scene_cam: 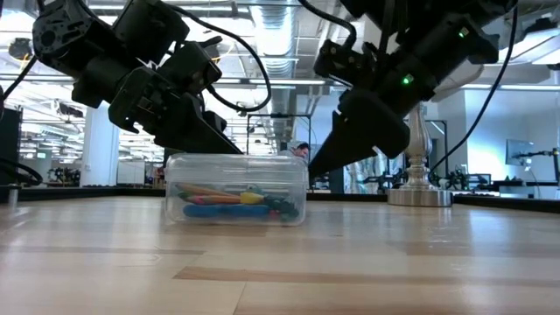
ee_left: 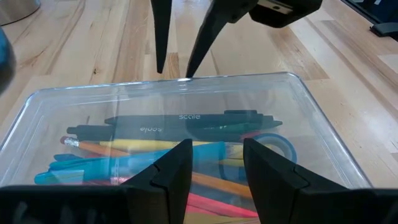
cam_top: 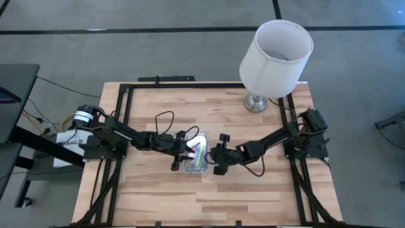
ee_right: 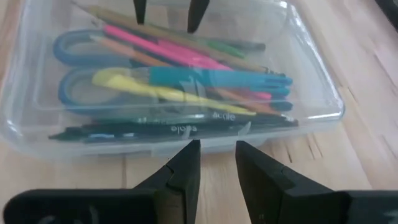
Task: Pick & place school supplies into a supply box
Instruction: Close the supply box, then return to Home Position
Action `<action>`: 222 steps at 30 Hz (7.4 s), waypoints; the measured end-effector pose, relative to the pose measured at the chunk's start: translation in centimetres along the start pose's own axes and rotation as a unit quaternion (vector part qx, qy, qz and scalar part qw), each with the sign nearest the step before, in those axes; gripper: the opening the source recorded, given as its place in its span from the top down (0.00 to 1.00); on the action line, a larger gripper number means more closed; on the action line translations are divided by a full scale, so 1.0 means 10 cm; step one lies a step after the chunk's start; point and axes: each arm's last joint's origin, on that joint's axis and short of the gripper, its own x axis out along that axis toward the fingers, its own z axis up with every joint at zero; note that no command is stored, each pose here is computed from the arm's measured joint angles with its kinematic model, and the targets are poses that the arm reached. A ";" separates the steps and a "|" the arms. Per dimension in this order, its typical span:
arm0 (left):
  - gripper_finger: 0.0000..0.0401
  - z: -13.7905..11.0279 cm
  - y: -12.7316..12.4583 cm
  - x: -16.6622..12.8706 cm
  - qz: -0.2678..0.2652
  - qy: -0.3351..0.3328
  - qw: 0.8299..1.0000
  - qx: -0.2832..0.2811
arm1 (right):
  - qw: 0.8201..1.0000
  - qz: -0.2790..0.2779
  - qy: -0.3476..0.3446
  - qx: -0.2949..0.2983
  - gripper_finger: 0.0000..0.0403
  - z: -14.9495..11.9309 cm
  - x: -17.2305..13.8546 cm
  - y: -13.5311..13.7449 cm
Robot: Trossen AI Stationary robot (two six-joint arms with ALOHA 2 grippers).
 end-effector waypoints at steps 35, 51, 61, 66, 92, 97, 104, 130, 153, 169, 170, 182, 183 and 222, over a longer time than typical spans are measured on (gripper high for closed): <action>0.65 -0.08 0.02 0.13 0.017 -0.010 1.000 -0.020 | 0.999 0.023 0.027 0.016 0.76 -0.11 0.27 -0.06; 0.65 -0.04 0.05 0.15 0.070 -0.044 0.996 -0.036 | 0.998 -0.005 0.057 0.017 0.76 -0.12 0.13 -0.13; 0.65 -0.04 0.07 0.15 0.093 -0.050 0.993 -0.046 | 0.999 -0.013 0.048 0.016 0.76 -0.08 0.20 -0.27; 0.65 -0.03 0.06 0.15 0.090 -0.051 0.994 -0.044 | 0.998 -0.012 0.056 0.012 0.76 -0.10 0.19 -0.26; 0.65 0.50 -0.15 -0.58 0.036 -0.087 0.993 0.070 | 0.996 0.004 0.063 -0.056 0.76 -0.11 -0.08 -0.03; 0.65 0.71 -0.29 -1.20 0.033 -0.148 0.980 0.128 | 0.995 -0.017 -0.031 -0.094 0.76 0.15 -0.58 0.00; 0.65 0.66 -0.28 -1.97 0.070 -0.195 0.973 0.102 | 0.979 -0.037 -0.166 -0.114 0.76 0.40 -1.40 -0.13; 0.65 -0.30 -0.08 -1.95 0.165 -0.292 0.940 0.058 | 0.923 0.066 -0.379 0.030 0.76 -0.72 -1.30 -1.06; 0.65 -0.37 0.10 -1.90 0.166 -0.257 0.951 0.047 | 0.887 0.091 -0.451 0.036 0.76 -1.20 -1.21 -1.27; 0.65 -0.34 0.08 -1.90 0.135 -0.270 0.951 0.062 | 0.863 0.096 -0.496 -0.005 0.76 -1.30 -1.60 -1.20; 0.65 -0.34 0.08 -1.90 0.135 -0.270 0.951 0.063 | 0.865 0.094 -0.492 -0.004 0.76 -1.32 -1.61 -1.20; 0.65 -0.34 0.09 -1.91 0.150 -0.269 0.949 0.061 | 0.893 0.076 -0.441 0.034 0.76 -1.54 -1.65 -1.23; 0.65 -0.35 0.09 -1.90 0.150 -0.268 0.950 0.061 | 0.896 0.071 -0.435 0.043 0.76 -1.54 -1.65 -1.23; 0.65 -0.44 0.07 -1.81 0.111 -0.261 0.956 0.076 | 0.914 0.075 -0.394 0.056 0.76 -1.59 -1.60 -1.20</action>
